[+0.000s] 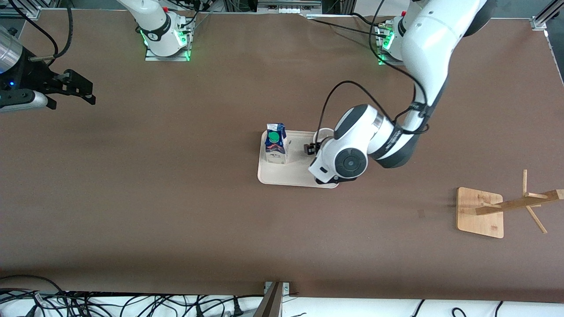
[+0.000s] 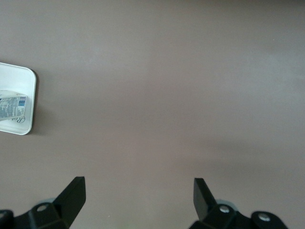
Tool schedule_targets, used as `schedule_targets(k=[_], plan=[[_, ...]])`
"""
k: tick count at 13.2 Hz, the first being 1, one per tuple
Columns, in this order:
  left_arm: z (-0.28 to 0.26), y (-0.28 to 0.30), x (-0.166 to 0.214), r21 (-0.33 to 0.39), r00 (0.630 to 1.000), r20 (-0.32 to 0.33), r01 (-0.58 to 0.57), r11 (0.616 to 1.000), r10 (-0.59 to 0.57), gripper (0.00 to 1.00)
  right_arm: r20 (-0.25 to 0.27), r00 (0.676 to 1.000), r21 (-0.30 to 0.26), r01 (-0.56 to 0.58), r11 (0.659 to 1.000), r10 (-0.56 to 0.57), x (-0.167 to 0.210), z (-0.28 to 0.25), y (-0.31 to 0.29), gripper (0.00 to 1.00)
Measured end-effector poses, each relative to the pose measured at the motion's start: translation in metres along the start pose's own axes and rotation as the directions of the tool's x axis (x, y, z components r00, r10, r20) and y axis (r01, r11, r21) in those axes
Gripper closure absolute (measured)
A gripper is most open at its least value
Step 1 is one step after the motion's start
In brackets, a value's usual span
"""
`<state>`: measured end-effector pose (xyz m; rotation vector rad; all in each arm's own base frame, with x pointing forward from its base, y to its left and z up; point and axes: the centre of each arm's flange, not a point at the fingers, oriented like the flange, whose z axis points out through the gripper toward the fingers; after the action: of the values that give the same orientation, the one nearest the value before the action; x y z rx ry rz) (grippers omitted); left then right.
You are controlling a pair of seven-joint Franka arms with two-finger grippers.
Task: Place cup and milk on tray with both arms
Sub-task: 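Open the left gripper and withdraw it from the mug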
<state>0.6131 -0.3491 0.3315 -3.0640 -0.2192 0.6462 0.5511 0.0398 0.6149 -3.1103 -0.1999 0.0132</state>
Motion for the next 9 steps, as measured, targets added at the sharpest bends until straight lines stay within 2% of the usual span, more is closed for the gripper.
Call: schedule_targets(k=[4, 9], plan=[[-0.119, -0.076, -0.025, -0.006, 0.986, -0.136, -0.095, 0.995, 0.093, 0.00, -0.001, 1.000, -0.012, -0.008, 1.000, 0.008, 0.003, 0.004, 0.006, 0.00], [-0.208, -0.203, -0.038, 0.010, 0.943, -0.218, -0.256, 0.967, 0.252, 0.00, -0.003, 1.000, -0.021, -0.011, 1.000, 0.011, 0.007, 0.006, 0.009, 0.00]])
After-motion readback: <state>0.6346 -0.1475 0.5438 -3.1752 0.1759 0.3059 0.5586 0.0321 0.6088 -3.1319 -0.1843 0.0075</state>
